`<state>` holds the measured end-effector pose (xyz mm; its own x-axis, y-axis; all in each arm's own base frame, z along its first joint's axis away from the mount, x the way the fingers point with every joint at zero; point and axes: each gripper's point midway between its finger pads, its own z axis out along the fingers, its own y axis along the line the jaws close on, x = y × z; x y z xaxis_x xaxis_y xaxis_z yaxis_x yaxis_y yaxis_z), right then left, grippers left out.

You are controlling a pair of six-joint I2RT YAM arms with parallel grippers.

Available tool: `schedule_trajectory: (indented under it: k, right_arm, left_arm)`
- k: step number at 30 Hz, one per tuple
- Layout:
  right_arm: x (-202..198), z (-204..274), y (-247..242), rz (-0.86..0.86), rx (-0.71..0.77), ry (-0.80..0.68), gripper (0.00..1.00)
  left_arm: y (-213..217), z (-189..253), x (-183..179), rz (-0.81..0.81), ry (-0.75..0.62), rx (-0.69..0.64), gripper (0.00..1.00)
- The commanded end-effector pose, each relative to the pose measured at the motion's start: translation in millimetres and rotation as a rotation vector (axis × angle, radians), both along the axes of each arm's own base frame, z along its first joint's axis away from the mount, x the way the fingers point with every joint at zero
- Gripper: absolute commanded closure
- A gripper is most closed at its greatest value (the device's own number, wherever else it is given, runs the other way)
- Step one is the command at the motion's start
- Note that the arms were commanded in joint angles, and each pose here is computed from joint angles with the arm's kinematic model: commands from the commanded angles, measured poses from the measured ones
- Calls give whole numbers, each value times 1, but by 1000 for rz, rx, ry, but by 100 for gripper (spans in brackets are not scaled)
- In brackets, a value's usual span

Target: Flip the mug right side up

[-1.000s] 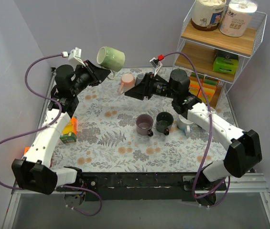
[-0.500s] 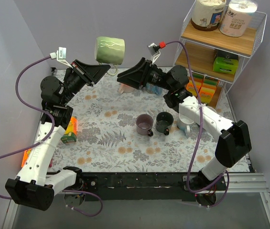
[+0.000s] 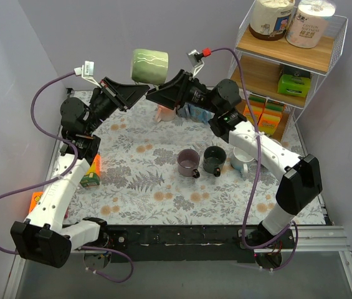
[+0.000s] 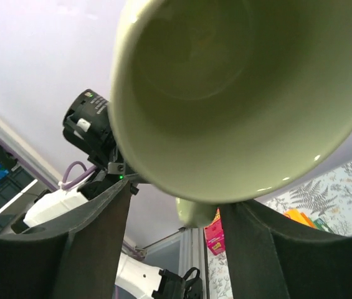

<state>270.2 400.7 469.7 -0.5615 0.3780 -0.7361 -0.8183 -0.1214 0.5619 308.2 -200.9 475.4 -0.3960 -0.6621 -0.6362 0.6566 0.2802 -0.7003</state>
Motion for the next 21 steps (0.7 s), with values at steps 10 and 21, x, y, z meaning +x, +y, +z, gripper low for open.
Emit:
schedule_trajectory:
  k: [10,21]
  right_arm:
    - [5,12,4,-28,54,-5,99]
    - [5,5,0,-53,35,28,99]
  left_arm:
    - [-4,18,-18,-10,-118,-14,100]
    - [-3,1,-16,-2,-75,10,90]
